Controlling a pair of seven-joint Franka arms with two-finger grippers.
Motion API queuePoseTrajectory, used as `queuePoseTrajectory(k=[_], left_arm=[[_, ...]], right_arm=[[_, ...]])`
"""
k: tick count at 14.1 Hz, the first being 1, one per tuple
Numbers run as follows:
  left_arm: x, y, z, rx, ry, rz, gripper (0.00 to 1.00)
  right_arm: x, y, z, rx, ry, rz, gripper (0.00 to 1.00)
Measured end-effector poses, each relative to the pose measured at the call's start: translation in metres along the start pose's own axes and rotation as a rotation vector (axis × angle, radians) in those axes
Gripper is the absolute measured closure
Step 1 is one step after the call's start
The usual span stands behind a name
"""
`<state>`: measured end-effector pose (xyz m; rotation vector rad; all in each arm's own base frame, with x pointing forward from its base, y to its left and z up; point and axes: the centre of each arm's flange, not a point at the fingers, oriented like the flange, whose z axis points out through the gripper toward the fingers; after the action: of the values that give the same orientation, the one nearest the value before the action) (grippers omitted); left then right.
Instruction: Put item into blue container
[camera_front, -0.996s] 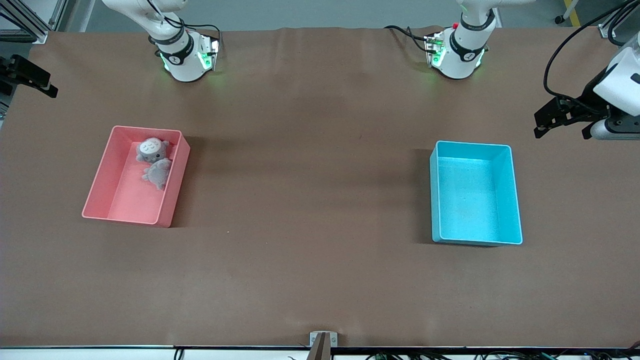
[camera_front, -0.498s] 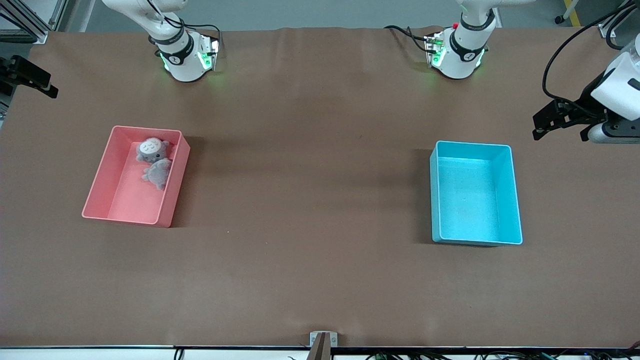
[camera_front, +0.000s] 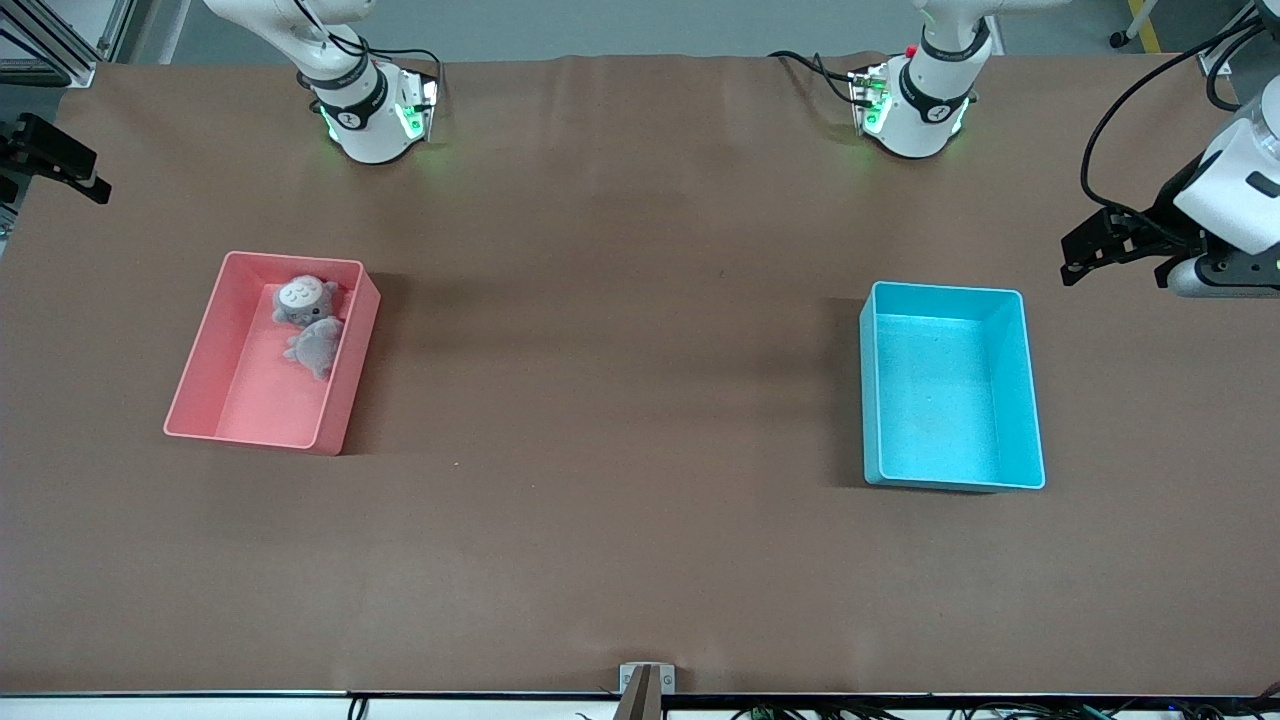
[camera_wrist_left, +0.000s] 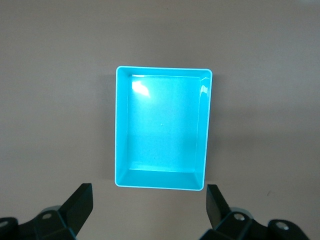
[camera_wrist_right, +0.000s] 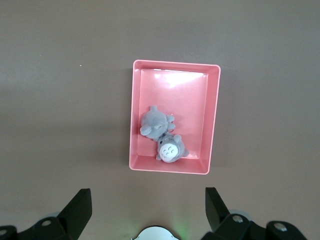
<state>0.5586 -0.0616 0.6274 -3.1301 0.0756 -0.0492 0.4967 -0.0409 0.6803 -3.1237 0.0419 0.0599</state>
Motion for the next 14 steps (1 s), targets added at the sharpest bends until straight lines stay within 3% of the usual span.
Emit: queuePoseTrajectory(k=[3,5,10,12,14], left_arm=[[0.0,0.0,0.001,0.0,-0.004,0.0,0.0],[0.0,0.0,0.001,0.0,-0.005,0.0,0.0],[0.0,-0.003,0.002,0.0,-0.008,-0.006,0.0],[0.0,-0.006,0.002,0.001,-0.009,-0.011,0.0],[0.001,-0.007,0.004,0.001,-0.011,-0.012,0.0]], right_arm=[[0.001,0.002,0.004,0.003,-0.012,0.005,0.0],[0.013,0.009,0.022,0.004,-0.052,0.018,0.0],[0.074,0.052,0.125,0.008,-0.205,0.078,0.0],[0.086,0.052,0.157,0.003,-0.235,0.115,0.0],[0.087,0.05,0.193,-0.004,-0.233,0.175,0.0]])
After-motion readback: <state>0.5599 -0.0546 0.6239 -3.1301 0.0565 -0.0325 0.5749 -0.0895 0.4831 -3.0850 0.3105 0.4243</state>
